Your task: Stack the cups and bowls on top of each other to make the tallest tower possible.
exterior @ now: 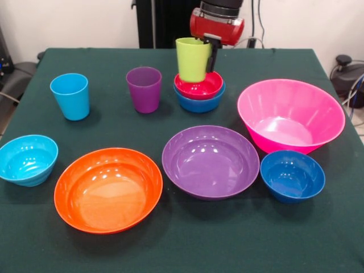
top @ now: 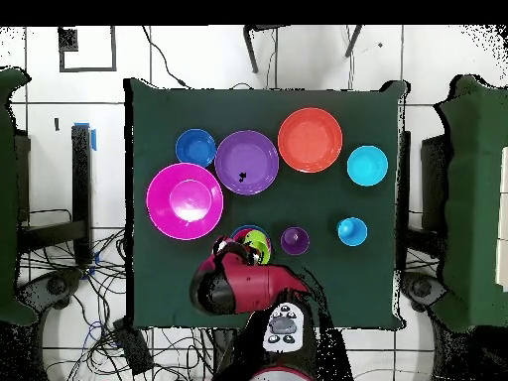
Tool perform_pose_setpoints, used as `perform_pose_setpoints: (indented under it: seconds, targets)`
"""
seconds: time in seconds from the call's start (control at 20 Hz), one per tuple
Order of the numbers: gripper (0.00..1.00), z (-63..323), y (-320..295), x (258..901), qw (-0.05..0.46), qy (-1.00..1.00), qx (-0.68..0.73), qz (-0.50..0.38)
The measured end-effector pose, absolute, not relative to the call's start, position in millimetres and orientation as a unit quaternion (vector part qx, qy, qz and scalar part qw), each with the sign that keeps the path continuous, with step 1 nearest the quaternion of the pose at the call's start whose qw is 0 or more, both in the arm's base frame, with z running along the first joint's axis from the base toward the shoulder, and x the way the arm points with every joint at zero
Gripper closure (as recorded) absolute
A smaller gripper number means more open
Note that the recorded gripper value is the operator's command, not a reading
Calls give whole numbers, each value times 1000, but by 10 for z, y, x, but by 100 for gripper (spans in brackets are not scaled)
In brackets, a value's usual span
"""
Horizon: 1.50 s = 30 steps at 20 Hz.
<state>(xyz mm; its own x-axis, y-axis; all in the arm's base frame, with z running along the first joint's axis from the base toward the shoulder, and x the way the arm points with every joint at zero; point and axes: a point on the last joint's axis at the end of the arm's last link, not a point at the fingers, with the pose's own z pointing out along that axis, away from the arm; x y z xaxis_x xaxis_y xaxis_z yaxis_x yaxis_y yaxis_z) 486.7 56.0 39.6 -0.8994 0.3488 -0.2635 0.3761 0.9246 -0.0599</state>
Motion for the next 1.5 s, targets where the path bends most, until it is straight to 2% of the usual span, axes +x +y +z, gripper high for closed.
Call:
perform_pose_setpoints:
  seconds: [0.75, 1.5]
  targets:
    - [100, 195, 472, 4746, 101, 974, 195, -59]
    - [100, -6, 802, 4628, 94, 977, 181, -57]
